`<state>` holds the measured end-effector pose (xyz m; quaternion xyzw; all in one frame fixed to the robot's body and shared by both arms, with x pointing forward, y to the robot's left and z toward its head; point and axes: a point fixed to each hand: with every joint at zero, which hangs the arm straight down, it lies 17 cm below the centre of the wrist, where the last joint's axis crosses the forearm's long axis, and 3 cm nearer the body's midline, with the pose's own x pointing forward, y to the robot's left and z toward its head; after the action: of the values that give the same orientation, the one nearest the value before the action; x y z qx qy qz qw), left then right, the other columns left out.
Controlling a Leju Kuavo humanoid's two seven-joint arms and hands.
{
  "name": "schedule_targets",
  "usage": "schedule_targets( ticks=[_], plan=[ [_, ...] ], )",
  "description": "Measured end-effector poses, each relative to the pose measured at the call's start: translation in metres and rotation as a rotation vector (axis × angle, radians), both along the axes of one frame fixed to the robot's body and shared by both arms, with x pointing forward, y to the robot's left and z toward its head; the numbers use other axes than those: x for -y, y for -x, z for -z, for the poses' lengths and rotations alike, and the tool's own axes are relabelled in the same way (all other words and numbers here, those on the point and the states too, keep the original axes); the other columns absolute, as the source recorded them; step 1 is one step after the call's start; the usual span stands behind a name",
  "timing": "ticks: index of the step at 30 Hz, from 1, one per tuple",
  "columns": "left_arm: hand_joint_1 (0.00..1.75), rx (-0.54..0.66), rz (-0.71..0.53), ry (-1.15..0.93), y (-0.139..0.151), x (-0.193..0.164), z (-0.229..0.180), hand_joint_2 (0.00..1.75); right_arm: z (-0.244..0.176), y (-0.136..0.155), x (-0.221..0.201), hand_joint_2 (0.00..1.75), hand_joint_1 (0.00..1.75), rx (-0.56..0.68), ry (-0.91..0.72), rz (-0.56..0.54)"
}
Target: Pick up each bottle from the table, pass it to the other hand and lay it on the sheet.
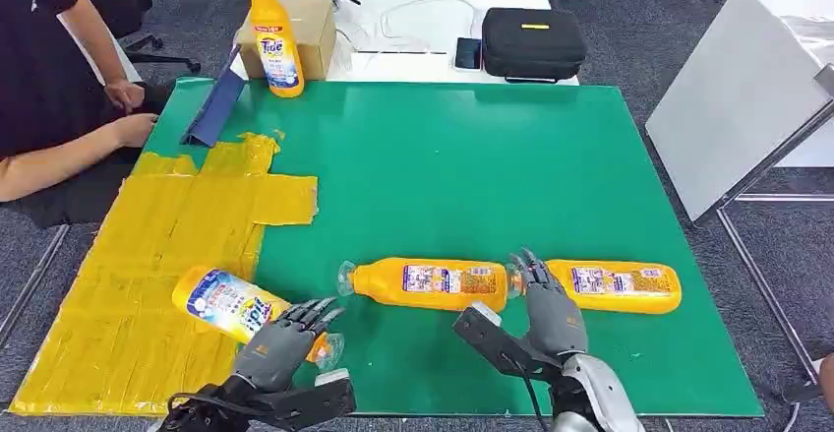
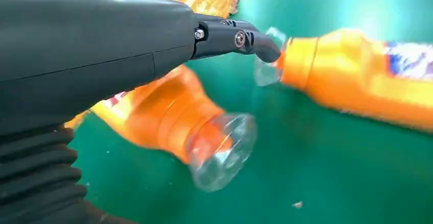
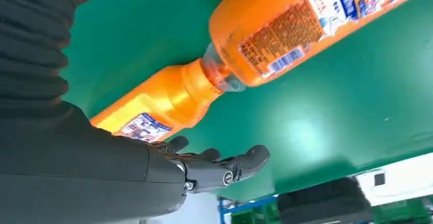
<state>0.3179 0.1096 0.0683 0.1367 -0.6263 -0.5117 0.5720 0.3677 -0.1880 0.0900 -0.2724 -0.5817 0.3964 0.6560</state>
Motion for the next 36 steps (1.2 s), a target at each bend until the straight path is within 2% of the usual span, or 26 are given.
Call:
schedule_targets(
  ticks=[4, 7, 12, 15, 23, 30, 36],
  plan=[
    [0.00, -0.050, -0.004, 0.345, 0.005, 0.014, -0.045, 0.00, -0.001, -0.006, -0.006, 1.75, 0.00, 0.018, 0.015, -0.049],
    [0.00, -0.042, -0.025, 0.594, 0.002, 0.008, -0.090, 0.00, -0.001, -0.011, -0.014, 1.75, 0.00, 0.035, 0.074, -0.090],
    [0.00, -0.011, -0.048, 0.802, 0.001, -0.008, -0.134, 0.00, 0.001, -0.018, -0.030, 1.75, 0.00, 0.039, 0.123, -0.150],
    [0.00, -0.041, -0.046, 0.934, 0.003, -0.012, -0.147, 0.00, 0.005, -0.023, -0.042, 1.75, 0.00, 0.031, 0.159, -0.200],
    [0.00, -0.048, -0.045, 1.046, 0.003, -0.018, -0.162, 0.00, 0.032, -0.028, -0.065, 1.75, 0.00, -0.030, 0.235, -0.297],
    [0.00, -0.028, -0.044, 1.079, 0.003, -0.022, -0.170, 0.00, 0.061, -0.027, -0.062, 1.75, 0.00, -0.114, 0.274, -0.321],
    [0.00, -0.023, -0.046, 1.083, 0.003, -0.024, -0.170, 0.00, 0.069, -0.032, -0.059, 1.75, 0.00, -0.134, 0.292, -0.321]
  ],
)
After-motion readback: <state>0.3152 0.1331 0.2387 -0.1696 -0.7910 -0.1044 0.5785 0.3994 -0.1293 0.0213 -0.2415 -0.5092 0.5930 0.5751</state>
